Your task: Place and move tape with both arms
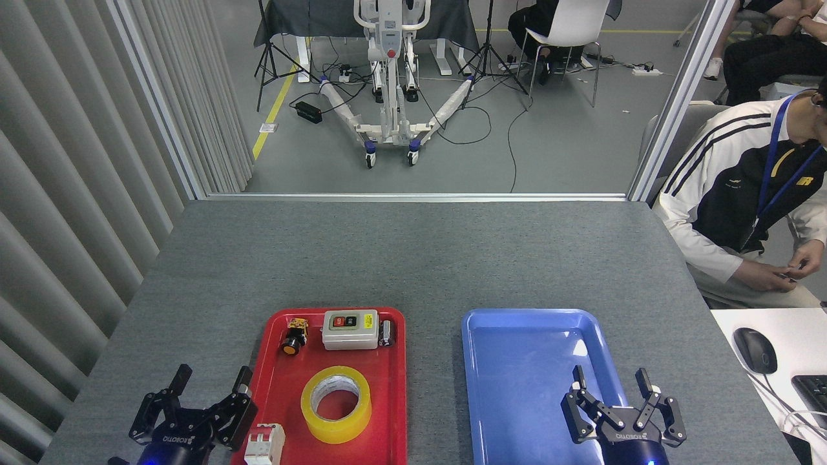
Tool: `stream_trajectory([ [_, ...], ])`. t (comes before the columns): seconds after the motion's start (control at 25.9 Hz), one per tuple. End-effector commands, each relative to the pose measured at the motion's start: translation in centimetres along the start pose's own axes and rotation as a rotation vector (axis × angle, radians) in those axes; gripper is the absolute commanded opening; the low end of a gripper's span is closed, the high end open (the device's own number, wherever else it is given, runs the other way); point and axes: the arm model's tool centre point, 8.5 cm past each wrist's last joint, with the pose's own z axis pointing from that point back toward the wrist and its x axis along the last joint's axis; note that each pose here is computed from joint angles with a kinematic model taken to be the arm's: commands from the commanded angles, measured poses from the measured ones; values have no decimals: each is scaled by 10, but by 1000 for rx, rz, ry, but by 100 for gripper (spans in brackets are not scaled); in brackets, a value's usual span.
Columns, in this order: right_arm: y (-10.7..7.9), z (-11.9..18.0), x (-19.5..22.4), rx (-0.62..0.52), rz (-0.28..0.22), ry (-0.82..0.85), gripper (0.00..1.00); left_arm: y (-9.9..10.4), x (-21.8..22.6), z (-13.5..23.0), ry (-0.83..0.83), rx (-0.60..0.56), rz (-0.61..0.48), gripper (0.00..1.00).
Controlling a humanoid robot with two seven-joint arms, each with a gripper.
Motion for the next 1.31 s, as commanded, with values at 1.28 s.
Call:
stream_trajectory([
  [1.28, -1, -2, -1, -2, 2, 0, 99, 11, 7, -52, -60, -435, -51, 99],
])
